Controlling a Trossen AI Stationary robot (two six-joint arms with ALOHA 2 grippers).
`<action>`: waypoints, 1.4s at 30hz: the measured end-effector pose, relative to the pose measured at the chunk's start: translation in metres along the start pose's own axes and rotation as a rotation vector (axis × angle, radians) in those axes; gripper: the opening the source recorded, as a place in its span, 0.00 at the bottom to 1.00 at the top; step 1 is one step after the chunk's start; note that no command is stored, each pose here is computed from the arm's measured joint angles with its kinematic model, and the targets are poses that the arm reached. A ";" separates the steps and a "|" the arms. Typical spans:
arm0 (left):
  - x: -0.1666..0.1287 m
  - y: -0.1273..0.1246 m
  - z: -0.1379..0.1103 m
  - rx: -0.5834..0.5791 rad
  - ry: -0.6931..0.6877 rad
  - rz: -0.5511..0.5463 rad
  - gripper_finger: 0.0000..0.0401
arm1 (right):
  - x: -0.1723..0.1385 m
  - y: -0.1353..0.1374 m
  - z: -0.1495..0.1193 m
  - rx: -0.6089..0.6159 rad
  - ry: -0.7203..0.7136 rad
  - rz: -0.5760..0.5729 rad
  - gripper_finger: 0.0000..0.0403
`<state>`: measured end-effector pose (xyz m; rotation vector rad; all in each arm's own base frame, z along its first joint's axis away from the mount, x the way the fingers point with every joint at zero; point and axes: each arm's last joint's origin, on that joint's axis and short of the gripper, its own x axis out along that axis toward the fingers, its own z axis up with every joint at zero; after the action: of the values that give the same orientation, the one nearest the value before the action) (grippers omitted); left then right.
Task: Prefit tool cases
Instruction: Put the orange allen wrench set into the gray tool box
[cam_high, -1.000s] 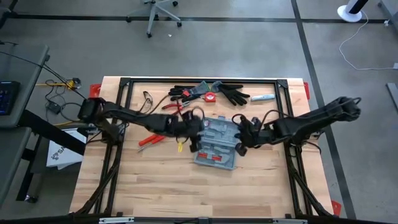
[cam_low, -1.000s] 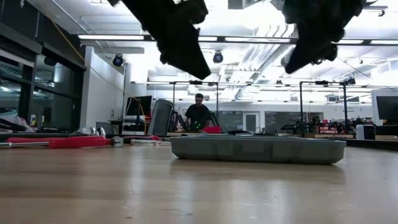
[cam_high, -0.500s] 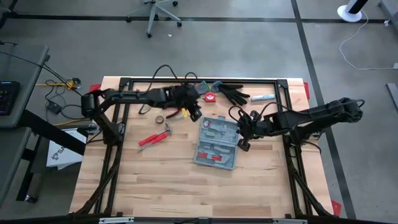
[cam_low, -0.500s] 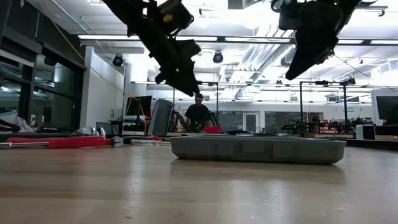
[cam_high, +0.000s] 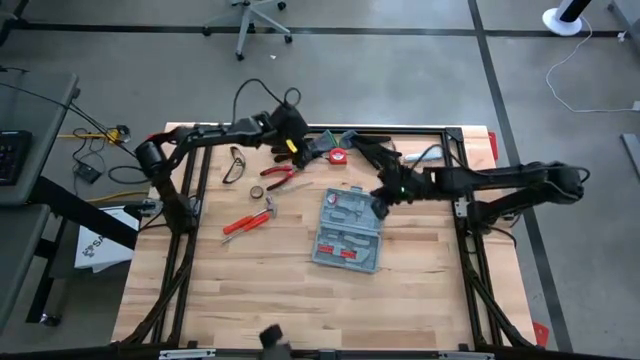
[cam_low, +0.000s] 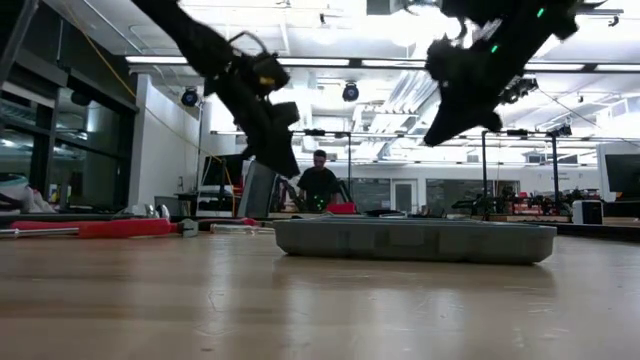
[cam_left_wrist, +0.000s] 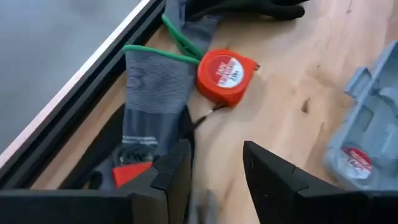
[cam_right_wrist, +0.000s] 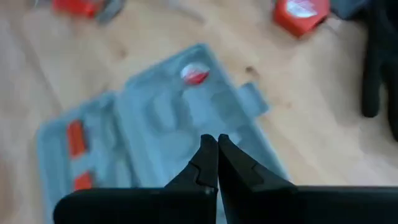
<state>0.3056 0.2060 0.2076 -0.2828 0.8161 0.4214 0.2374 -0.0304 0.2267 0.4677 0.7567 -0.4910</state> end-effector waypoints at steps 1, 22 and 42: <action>0.002 0.010 -0.001 -0.004 -0.002 -0.013 0.34 | 0.004 -0.007 0.002 0.042 -0.016 0.000 0.00; 0.035 0.101 -0.043 -0.168 0.082 -0.168 0.38 | 0.020 -0.075 0.017 0.332 -0.054 -0.164 0.00; 0.045 0.082 -0.050 -0.075 0.165 -0.046 0.45 | 0.020 -0.089 0.020 0.344 -0.063 -0.201 0.00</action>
<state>0.2628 0.2698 0.1346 -0.4091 0.9543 0.3897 0.2095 -0.1168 0.2054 0.6959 0.6633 -0.8270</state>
